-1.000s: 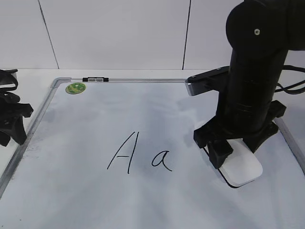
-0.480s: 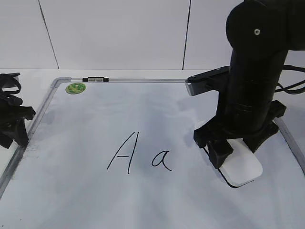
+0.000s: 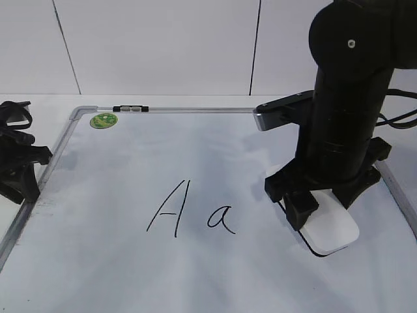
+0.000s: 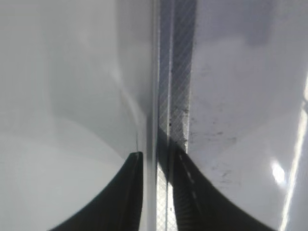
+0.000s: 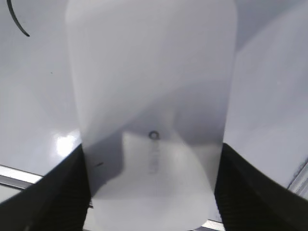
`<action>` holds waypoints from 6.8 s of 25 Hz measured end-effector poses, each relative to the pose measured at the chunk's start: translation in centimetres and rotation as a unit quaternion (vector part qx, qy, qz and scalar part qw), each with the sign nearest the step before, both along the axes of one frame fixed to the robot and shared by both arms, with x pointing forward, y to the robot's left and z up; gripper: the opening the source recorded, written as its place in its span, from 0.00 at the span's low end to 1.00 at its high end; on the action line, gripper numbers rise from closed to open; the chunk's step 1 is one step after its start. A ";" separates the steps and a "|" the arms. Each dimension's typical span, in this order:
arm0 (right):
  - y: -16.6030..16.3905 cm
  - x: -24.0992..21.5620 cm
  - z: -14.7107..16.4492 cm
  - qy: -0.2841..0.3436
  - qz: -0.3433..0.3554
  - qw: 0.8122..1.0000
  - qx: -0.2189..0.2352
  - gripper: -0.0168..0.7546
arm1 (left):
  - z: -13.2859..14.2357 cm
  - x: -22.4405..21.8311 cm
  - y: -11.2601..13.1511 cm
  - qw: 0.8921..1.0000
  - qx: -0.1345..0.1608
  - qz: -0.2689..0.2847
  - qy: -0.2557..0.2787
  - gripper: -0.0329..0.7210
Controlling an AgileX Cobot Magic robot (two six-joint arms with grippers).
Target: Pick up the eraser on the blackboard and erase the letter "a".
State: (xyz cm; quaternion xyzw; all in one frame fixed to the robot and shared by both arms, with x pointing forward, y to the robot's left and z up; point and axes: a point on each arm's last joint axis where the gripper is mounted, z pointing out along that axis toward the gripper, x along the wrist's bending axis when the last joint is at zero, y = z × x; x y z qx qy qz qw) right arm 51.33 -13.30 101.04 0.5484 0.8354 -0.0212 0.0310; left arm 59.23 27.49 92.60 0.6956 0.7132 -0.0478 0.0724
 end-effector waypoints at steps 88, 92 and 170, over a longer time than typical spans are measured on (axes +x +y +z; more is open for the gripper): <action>8.5 4.1 -5.5 0.034 0.081 0.996 0.006 0.74 | 0.1 0.0 -0.1 1.000 -0.004 0.004 0.002 0.08; 9.0 3.7 -5.6 0.034 0.091 0.995 0.004 0.74 | 0.1 0.0 -0.1 1.000 -0.004 0.004 0.002 0.08; 8.9 2.6 -5.9 0.050 0.099 0.994 0.011 0.74 | 0.1 0.0 -0.1 1.000 -0.004 0.004 0.002 0.08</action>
